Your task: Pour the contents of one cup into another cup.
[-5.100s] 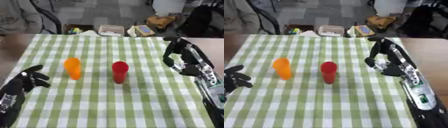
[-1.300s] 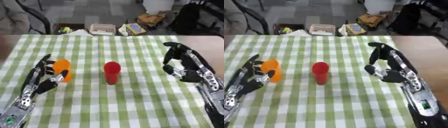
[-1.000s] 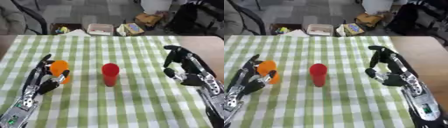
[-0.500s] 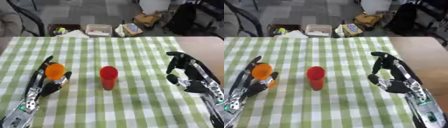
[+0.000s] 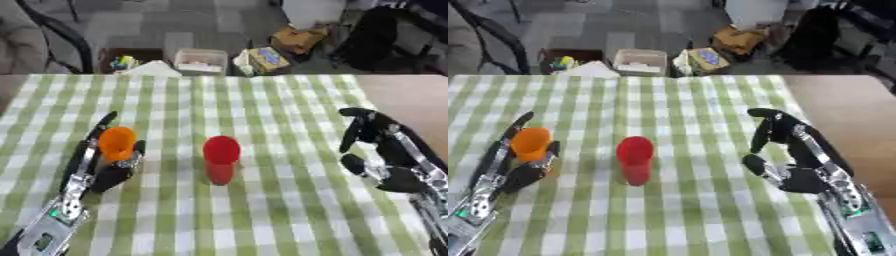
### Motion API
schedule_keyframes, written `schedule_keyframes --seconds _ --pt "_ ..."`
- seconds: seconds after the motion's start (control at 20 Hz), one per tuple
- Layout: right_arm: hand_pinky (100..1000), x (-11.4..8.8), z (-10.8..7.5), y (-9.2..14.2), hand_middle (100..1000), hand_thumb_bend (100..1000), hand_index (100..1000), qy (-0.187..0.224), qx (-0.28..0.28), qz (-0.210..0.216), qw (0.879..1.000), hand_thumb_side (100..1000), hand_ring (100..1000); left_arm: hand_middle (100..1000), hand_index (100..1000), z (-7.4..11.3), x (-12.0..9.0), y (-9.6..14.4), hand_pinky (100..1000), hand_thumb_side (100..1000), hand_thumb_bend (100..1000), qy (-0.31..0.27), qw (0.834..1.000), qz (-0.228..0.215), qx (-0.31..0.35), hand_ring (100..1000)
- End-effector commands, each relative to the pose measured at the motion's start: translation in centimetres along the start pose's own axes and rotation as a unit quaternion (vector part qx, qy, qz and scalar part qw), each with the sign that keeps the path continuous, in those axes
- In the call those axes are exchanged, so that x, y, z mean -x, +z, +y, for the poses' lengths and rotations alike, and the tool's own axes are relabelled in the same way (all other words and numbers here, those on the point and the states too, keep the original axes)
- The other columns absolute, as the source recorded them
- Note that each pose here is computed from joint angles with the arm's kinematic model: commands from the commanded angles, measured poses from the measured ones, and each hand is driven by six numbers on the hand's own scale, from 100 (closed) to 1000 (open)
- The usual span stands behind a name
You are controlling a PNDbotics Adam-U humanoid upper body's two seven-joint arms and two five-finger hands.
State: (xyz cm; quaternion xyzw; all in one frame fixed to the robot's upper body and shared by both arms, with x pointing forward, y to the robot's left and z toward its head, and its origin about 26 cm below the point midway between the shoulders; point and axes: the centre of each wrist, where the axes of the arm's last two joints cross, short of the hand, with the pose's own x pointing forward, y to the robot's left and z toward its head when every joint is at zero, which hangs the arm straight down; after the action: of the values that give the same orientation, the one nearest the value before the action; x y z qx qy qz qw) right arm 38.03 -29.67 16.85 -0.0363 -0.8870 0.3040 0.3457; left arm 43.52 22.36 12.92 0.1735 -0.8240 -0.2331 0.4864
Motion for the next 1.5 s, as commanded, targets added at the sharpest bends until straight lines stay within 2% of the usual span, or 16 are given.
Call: schedule_keyframes --seconds 0.05,0.25,0.4,0.55,0.85,1.15,1.2,1.5 --pt "469 -0.7 -0.7 -0.5 450 545 861 0.010 0.001 -0.014 1.000 495 476 440 999 1.0 -0.1 -0.3 420 293 100 -0.014 1.000 -0.009 0.003 372" --pt "468 -0.6 -0.8 -0.5 444 544 860 0.010 0.000 -0.012 1.000 487 473 355 985 1.0 -0.1 -0.1 305 272 100 -0.009 1.000 -0.012 -0.003 287" --pt "464 -0.4 -0.8 -0.5 437 549 858 0.011 -0.002 -0.009 1.000 474 469 335 979 1.3 -0.8 0.0 255 290 100 0.005 1.000 -0.027 -0.016 252" --pt "455 0.0 -0.8 -0.6 430 552 850 0.011 -0.005 -0.002 1.000 450 462 334 974 1.8 -2.2 0.3 243 330 100 0.026 0.998 -0.048 -0.026 246" --pt "449 1.7 -1.1 0.1 431 551 855 0.020 -0.002 0.033 0.999 406 460 333 966 3.1 -6.5 2.0 240 367 100 0.077 0.992 -0.101 -0.019 246" --pt "469 3.6 -0.8 0.1 506 577 903 0.060 -0.017 0.052 0.997 389 494 328 959 3.2 -10.7 4.5 234 399 100 0.133 0.982 -0.130 0.013 242" --pt "478 3.9 -0.7 0.0 541 599 925 0.067 -0.019 0.053 0.996 386 510 327 958 3.1 -11.3 4.9 232 403 100 0.142 0.981 -0.134 0.021 241" --pt "530 5.3 1.0 -0.8 645 661 960 0.095 -0.033 0.052 0.994 375 584 328 959 2.2 -13.9 6.6 235 432 100 0.183 0.970 -0.146 0.061 243"
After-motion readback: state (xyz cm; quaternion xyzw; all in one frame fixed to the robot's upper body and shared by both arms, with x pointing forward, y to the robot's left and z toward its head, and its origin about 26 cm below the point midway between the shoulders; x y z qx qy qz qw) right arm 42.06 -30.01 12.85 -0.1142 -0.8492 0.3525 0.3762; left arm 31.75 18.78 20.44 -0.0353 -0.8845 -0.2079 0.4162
